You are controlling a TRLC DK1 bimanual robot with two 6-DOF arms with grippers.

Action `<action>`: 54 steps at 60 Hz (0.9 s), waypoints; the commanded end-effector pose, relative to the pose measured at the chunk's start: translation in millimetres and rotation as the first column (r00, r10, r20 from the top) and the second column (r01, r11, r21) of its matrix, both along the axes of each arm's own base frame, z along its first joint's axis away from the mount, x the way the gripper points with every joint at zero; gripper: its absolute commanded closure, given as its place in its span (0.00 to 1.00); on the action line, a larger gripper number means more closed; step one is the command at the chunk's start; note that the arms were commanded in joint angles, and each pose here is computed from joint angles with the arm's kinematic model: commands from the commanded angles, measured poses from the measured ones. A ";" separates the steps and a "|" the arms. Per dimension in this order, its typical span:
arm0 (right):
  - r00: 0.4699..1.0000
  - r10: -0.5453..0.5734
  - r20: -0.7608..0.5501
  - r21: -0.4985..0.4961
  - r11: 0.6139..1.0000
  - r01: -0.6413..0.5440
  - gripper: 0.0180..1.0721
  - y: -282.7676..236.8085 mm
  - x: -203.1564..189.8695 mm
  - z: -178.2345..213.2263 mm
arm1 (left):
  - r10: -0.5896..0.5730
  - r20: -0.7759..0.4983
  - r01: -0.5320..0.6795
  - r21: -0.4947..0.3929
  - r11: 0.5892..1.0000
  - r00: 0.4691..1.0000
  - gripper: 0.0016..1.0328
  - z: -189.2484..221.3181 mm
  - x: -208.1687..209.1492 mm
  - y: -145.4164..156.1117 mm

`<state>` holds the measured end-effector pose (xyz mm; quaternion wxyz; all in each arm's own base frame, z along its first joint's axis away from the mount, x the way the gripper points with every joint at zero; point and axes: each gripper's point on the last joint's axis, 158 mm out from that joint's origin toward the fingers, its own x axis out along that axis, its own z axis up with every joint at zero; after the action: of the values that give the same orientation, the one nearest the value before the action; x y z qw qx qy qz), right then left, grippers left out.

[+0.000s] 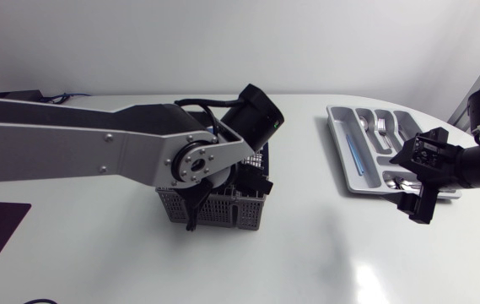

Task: Unload the cutlery basket into the drawer organizer.

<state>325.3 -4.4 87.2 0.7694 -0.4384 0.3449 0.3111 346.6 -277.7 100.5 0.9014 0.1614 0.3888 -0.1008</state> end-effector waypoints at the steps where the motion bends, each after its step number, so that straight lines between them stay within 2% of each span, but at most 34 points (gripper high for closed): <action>1: 1.000 -0.003 -0.023 0.025 1.000 0.004 0.05 9.5 -10.6 -6.9 | 0.028 -0.004 -0.028 -0.018 0.999 1.000 0.43 0.3 7.0 -1.2; 4: 1.000 0.005 -0.021 0.031 1.000 -0.005 0.05 15.8 -14.4 -6.9 | 0.032 -0.007 -0.032 -0.014 0.999 0.999 0.44 -1.8 8.6 0.1; 13: 1.000 0.022 -0.014 0.063 0.998 -0.022 0.05 36.9 -24.8 -1.5 | 0.048 -0.009 -0.048 -0.014 0.999 0.999 0.64 -4.4 12.9 4.4; 26: 0.996 0.072 -0.056 0.160 0.985 -0.063 0.05 77.7 -46.5 -1.2 | 0.038 -0.011 -0.038 -0.011 0.999 0.999 0.72 -5.5 9.5 1.2; 31: 0.995 0.080 -0.060 0.175 0.982 -0.068 0.05 85.0 -49.6 -0.8 | 0.035 -0.013 -0.035 -0.011 0.999 0.999 0.72 -6.2 8.6 0.7; 36: 0.994 0.086 -0.070 0.183 0.980 -0.072 0.05 88.8 -52.3 -3.0 | 0.033 -0.017 -0.033 -0.011 0.999 0.999 0.81 -8.1 7.8 -0.2; 48: 0.994 0.086 -0.074 0.184 0.980 -0.071 0.05 89.6 -55.2 -5.5 | 0.028 -0.024 -0.028 -0.005 1.000 0.999 0.81 -13.6 6.0 -3.2; 51: 0.993 0.087 -0.074 0.184 0.980 -0.072 0.05 90.0 -55.4 -5.9 | 0.025 -0.024 -0.025 -0.005 1.000 0.999 0.86 -13.6 5.1 -4.3; 52: 0.993 0.087 -0.074 0.184 0.980 -0.072 0.05 89.9 -55.8 -6.1 | 0.023 -0.023 -0.023 -0.006 1.000 0.999 0.94 -13.0 4.9 -5.2; 54: 0.993 0.089 -0.076 0.184 0.980 -0.074 0.05 90.3 -56.3 -6.7 | 0.023 -0.022 -0.023 -0.007 1.000 0.999 0.96 -12.4 5.0 -5.2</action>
<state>277.7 84.2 89.6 0.7784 -0.3804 0.3160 0.3867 350.3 -275.6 88.0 0.8971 0.1617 0.4004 -0.0938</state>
